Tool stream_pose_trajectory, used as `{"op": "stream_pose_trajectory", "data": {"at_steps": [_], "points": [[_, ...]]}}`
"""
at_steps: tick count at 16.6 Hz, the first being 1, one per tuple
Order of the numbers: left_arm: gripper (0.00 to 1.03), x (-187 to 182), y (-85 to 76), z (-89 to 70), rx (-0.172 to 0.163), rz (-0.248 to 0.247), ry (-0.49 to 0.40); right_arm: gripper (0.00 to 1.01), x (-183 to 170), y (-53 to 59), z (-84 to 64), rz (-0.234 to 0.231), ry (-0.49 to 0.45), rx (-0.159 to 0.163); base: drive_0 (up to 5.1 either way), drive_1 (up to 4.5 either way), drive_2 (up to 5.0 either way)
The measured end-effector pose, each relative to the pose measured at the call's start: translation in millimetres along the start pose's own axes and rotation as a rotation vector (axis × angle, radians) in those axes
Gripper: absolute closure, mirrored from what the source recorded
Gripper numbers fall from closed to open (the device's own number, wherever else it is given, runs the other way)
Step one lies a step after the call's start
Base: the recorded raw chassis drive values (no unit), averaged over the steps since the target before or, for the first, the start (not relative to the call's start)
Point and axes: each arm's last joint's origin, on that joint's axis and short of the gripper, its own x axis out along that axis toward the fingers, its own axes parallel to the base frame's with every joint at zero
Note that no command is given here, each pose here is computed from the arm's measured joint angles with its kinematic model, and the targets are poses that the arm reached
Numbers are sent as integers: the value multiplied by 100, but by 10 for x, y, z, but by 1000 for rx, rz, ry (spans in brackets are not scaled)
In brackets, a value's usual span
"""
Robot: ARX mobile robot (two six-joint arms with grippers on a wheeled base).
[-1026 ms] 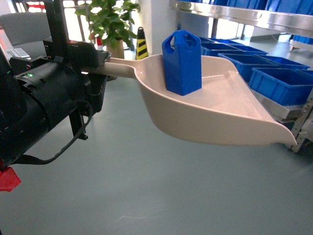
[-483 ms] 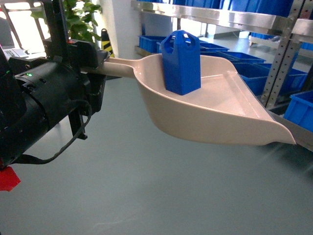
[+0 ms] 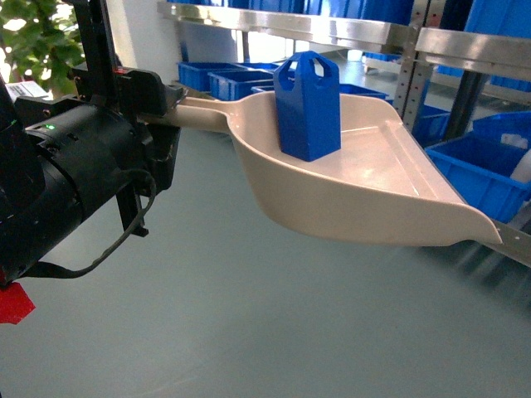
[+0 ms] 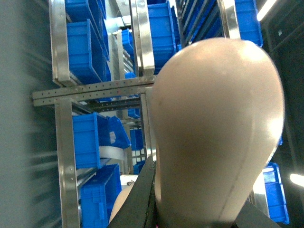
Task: Place part in tray to right shelf
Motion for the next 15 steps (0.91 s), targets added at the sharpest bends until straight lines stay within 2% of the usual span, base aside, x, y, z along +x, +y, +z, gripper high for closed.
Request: {"op": "stream_pose_trajectory", "data": {"at_steps": [15], "points": [[86,0,0,-3,0,0,1,3,0,0,0,0,0,0,-165,-165,-165]]}}
